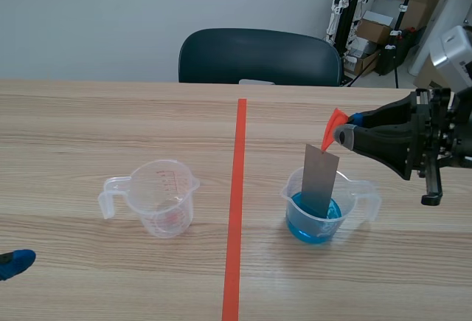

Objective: Do the redox reaction experiment. lower the plate into the blue solution

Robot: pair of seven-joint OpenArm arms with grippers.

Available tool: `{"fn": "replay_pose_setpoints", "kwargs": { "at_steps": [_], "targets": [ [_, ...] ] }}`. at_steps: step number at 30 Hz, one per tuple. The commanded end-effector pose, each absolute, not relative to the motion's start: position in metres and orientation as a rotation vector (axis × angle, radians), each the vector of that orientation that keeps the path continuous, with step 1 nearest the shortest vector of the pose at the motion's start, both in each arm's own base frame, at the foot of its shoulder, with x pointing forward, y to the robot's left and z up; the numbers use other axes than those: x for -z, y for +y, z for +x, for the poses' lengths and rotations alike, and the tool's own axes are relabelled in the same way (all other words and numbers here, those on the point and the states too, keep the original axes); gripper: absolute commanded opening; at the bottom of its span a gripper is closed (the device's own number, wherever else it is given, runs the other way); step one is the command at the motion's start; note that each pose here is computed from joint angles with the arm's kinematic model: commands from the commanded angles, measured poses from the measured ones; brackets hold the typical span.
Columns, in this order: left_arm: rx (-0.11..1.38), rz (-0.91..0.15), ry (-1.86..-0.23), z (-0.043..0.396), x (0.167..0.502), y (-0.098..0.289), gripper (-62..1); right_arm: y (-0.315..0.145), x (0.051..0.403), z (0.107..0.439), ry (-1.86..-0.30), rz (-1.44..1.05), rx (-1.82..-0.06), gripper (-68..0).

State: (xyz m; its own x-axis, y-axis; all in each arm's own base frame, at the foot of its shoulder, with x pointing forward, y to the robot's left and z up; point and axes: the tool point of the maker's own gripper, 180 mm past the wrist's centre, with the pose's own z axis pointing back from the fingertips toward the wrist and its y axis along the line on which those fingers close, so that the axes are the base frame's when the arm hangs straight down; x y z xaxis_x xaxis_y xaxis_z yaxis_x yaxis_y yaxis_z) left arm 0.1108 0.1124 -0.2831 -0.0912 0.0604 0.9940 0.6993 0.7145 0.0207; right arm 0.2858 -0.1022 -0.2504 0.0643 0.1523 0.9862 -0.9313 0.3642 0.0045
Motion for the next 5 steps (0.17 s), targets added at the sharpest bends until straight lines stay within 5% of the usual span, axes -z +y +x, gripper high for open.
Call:
{"fn": "replay_pose_setpoints", "kwargs": {
  "at_steps": [1, 5],
  "targets": [
    [0.580, -0.635, -1.629, 0.1127, 0.2748, 0.1121, 1.4, -0.1018, 0.2413, 0.2883, -1.245, 0.847, -0.982, -67.3],
    [0.580, -0.635, -1.629, 0.1127, 0.2748, 0.1121, 1.4, -0.1018, 0.2413, 0.2883, -1.245, 0.847, -0.982, -67.3]
  ]
}}
